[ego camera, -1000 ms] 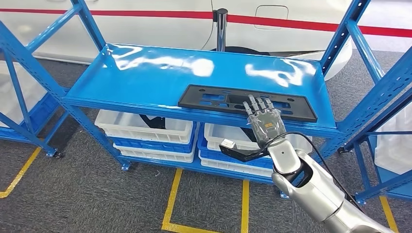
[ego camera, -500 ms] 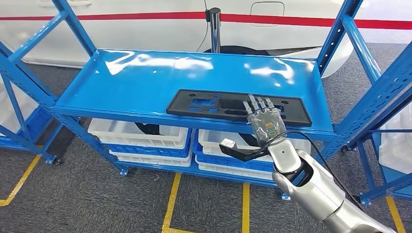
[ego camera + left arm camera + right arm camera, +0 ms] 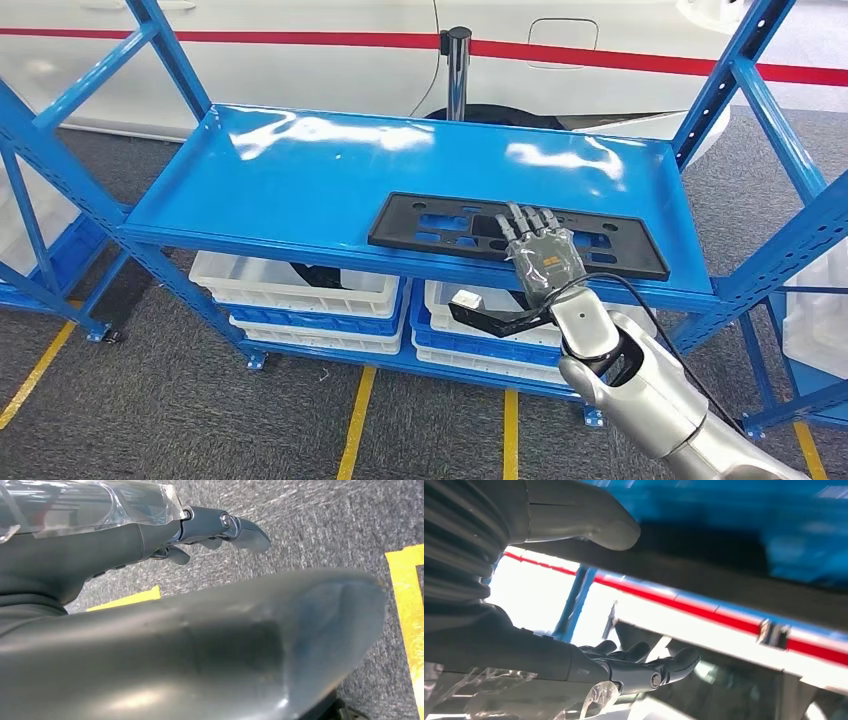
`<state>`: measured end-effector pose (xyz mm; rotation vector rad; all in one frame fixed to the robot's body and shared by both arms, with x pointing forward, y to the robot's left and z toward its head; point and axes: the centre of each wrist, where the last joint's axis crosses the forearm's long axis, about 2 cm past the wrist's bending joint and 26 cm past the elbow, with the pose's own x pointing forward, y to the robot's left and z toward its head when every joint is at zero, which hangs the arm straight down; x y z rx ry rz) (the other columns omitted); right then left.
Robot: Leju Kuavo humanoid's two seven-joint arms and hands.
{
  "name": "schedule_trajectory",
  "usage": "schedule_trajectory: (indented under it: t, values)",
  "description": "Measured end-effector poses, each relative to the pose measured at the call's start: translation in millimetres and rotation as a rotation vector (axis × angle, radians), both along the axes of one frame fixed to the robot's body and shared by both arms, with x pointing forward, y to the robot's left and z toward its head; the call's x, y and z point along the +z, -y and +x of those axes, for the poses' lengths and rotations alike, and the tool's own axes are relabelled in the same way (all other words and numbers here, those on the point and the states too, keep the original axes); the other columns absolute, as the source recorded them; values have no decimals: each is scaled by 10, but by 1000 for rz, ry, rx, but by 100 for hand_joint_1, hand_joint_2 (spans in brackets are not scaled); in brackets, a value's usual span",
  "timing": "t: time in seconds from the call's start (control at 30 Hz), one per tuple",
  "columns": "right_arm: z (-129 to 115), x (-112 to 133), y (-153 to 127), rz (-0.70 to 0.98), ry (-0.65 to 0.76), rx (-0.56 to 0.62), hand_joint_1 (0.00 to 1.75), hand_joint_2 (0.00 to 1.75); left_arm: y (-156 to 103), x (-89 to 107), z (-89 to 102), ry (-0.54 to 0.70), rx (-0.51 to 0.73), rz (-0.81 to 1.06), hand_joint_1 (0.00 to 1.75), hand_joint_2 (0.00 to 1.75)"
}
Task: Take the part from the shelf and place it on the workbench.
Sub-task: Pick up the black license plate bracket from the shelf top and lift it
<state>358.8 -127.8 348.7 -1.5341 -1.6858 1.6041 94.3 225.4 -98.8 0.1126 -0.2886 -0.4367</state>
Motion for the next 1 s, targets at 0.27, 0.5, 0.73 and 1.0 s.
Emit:
schedule_trajectory:
  t: [0.27, 0.5, 0.73, 1.0]
  values:
    - [10, -57, 38, 97, -132, 42, 0, 175, 3, 2, 5, 4, 0, 1, 0, 0]
    - [19, -84, 57, 128, -158, 41, 0, 175, 1, 1, 2, 3, 1, 2, 0, 0]
    - [54, -57, 139, 195, -175, 32, 63, 175, -12, 2, 15, 16, 5, -6, 0, 0]
    - [100, -125, 300, 227, -196, -13, 175, 175, -8, -2, -5, 23, 2, -20, 0, 0]
